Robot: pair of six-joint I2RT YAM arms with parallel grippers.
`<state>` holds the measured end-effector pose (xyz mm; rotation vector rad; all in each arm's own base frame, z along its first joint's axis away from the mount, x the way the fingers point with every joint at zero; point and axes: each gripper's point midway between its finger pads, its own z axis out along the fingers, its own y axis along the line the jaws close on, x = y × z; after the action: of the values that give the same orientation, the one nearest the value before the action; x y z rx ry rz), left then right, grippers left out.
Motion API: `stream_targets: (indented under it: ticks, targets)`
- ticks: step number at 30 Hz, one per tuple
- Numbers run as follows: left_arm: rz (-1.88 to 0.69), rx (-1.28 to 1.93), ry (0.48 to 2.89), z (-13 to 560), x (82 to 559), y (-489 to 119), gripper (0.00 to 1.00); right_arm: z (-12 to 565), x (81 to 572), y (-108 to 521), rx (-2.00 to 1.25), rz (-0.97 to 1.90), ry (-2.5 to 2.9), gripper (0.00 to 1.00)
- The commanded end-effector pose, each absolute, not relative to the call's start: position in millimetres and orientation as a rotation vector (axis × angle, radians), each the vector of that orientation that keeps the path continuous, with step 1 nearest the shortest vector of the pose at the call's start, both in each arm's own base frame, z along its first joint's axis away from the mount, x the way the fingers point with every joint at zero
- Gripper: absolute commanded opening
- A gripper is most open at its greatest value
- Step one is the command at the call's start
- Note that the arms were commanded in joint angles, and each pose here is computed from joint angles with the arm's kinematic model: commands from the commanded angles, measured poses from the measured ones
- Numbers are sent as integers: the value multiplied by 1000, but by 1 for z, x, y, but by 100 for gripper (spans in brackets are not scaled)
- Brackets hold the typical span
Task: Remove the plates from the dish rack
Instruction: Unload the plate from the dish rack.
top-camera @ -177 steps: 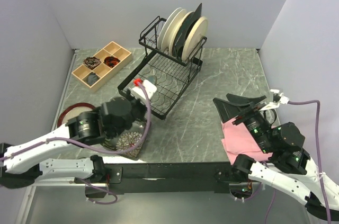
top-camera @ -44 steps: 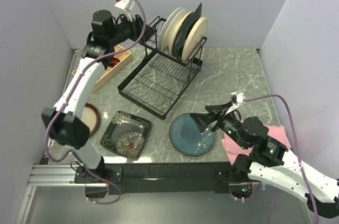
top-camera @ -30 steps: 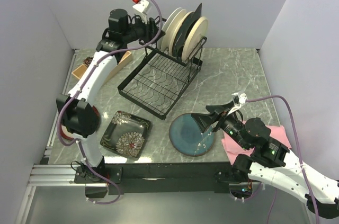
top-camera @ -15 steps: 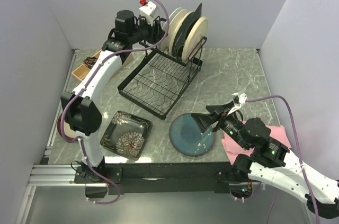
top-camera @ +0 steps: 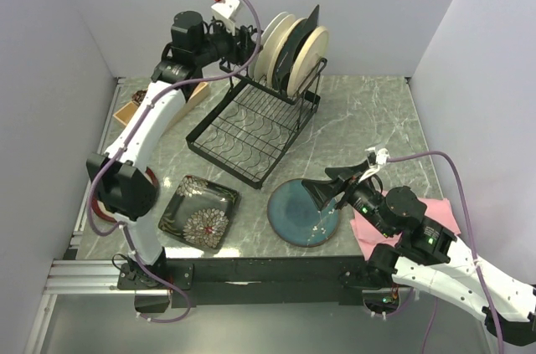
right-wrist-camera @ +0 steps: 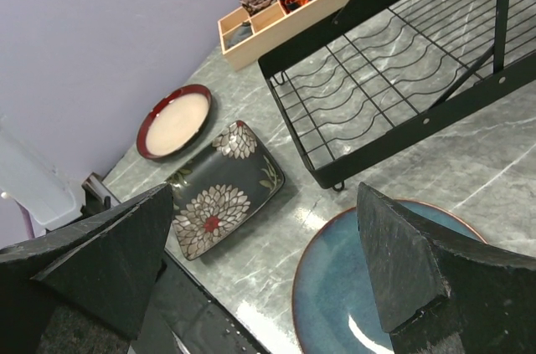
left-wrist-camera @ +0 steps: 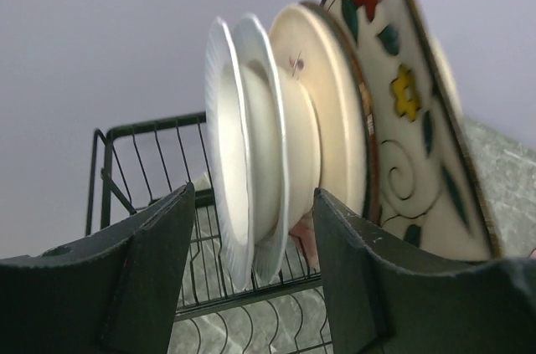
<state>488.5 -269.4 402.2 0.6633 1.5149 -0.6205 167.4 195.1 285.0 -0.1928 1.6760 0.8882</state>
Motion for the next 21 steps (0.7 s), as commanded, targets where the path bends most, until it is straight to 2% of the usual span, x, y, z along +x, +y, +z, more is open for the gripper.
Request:
stream_targets:
  ticks: [1,21]
  targets:
    - [-595,646,1370,465,467,-259,63,295,167,196,-200,902,1632,96]
    - [-546,670,1487,394,517,-272,52,296,168,195,-198,898,1628,96]
